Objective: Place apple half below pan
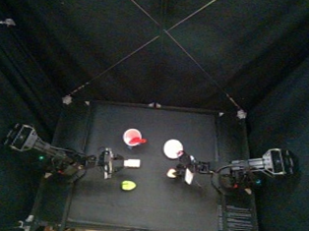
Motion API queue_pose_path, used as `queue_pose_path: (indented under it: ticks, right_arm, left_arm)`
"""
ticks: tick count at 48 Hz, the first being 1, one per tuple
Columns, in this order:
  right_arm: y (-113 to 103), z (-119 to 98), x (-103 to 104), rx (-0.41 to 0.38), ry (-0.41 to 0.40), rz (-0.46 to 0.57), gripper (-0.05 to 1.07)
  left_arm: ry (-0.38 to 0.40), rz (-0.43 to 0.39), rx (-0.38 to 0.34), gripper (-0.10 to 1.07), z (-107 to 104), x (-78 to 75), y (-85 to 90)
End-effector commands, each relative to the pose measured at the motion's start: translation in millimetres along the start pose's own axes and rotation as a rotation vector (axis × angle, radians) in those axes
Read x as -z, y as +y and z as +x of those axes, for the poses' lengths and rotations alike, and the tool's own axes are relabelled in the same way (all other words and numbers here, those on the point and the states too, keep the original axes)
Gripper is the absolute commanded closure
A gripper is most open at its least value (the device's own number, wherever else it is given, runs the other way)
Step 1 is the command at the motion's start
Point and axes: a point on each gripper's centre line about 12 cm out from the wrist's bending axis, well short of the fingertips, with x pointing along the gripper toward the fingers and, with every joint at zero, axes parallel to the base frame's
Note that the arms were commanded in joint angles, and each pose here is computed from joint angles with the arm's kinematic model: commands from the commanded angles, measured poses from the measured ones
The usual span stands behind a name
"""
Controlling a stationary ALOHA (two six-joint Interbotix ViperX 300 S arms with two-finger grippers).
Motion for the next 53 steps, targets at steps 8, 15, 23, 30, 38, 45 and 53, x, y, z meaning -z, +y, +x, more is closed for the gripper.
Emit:
queue_pose_path:
  ticks: [8, 15, 23, 30, 38, 45, 53]
  right_arm:
    - [32.9, 10.0, 18.5, -0.082, 0.061, -0.021, 0.35]
    - [40.7, 22.4, 31.4, -0.087, 0.115, -0.052, 0.35]
    - [40.9, 34.4, 33.7, -0.073, 0.147, -0.086, 0.34]
    - [45.7, 37.0, 28.9, -0.084, 0.14, -0.11, 0.33]
    - [45.8, 36.5, 31.3, -0.085, 0.147, -0.109, 0.32]
    - [45.8, 36.3, 32.1, -0.085, 0.149, -0.108, 0.28]
    - [44.3, 36.4, 31.9, -0.081, 0.149, -0.105, 0.21]
  left_arm:
    - [-0.021, -0.003, 0.0, 0.18, 2.7, -6.6, -0.9]
    - [-0.019, -0.003, -0.001, 0.18, 2.9, -6.2, -0.9]
    - [-0.02, -0.005, -0.002, 0.18, 2.7, -6.5, -0.7]
    - [-0.017, -0.004, -0.002, 0.18, 2.3, -5.4, -0.5]
    - [-0.018, -0.003, -0.001, 0.18, 2.3, -5.5, -0.6]
    - [-0.016, -0.003, -0.002, 0.18, 2.4, -5.1, -0.5]
    - [-0.017, -0.004, -0.002, 0.18, 2.3, -5.4, -0.5]
